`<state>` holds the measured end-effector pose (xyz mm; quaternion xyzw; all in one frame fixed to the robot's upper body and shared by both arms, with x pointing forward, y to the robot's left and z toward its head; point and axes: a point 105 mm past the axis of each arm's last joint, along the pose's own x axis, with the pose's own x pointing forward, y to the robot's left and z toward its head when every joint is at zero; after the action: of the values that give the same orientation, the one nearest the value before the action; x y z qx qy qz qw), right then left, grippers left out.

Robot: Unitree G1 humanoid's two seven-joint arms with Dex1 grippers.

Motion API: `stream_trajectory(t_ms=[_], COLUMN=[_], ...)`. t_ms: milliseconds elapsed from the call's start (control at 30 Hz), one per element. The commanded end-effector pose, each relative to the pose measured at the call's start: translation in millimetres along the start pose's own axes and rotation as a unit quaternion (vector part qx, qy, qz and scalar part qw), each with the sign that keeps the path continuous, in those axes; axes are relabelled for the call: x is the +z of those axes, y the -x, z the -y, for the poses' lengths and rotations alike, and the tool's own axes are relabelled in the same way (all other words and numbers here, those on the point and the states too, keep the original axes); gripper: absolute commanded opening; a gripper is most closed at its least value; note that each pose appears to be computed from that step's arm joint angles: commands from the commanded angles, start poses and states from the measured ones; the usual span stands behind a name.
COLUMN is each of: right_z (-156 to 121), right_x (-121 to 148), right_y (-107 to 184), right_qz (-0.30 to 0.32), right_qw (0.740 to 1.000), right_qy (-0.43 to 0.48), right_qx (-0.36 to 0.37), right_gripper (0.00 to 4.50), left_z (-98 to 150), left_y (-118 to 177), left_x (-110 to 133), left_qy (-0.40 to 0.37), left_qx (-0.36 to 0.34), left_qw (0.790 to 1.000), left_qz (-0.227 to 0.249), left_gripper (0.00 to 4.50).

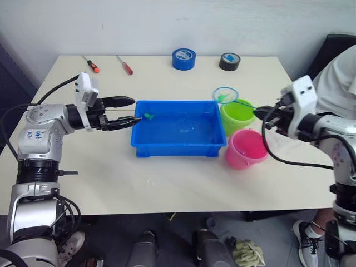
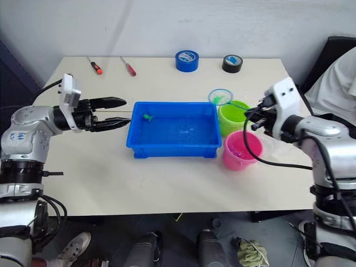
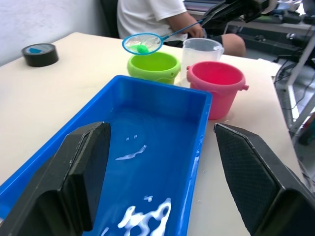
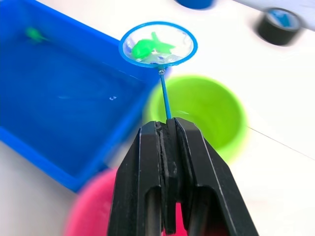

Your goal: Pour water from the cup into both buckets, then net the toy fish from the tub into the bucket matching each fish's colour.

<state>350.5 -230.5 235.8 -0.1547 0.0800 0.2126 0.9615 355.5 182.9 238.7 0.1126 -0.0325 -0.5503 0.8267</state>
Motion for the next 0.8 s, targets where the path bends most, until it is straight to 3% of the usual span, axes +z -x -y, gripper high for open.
stream_trajectory(t_ms=[33, 133, 233, 400, 667, 800], right_z=[18.2, 23.3, 21.6, 16.8, 17.5, 18.9], right_x=[5.8, 1.1, -5.6, -12.7, -10.6, -12.4], right_y=[6.4, 4.5, 2.5, 3.4, 6.3, 7.5], right_qz=[0.006, -0.017, -0.045, -0.061, -0.052, -0.052], right_qw=[0.998, 0.988, 0.962, 0.882, 0.776, 0.759], right_qy=[0.049, 0.138, 0.259, 0.46, 0.618, 0.638], right_qx=[-0.045, -0.066, -0.072, -0.074, -0.111, -0.117], right_gripper=[0.0, 0.0, 0.0, 0.0, 0.0, 0.0], left_z=[-1.7, -1.4, -1.6, -3.1, -3.7, -4.0], left_y=[-1.7, -4.2, -4.8, -4.5, -5.7, -6.1], left_x=[9.9, 8.3, 8.0, 6.0, 4.0, 4.0], left_qy=[-0.022, -0.021, -0.021, -0.02, -0.019, -0.019], left_qx=[-0.004, -0.007, -0.008, -0.004, -0.002, -0.002], left_qw=[1.0, 1.0, 1.0, 1.0, 1.0, 1.0], left_qz=[0.006, 0.006, 0.006, 0.005, 0.006, 0.006], left_gripper=[3.69, 3.69, 3.69, 3.69, 3.69, 3.69])
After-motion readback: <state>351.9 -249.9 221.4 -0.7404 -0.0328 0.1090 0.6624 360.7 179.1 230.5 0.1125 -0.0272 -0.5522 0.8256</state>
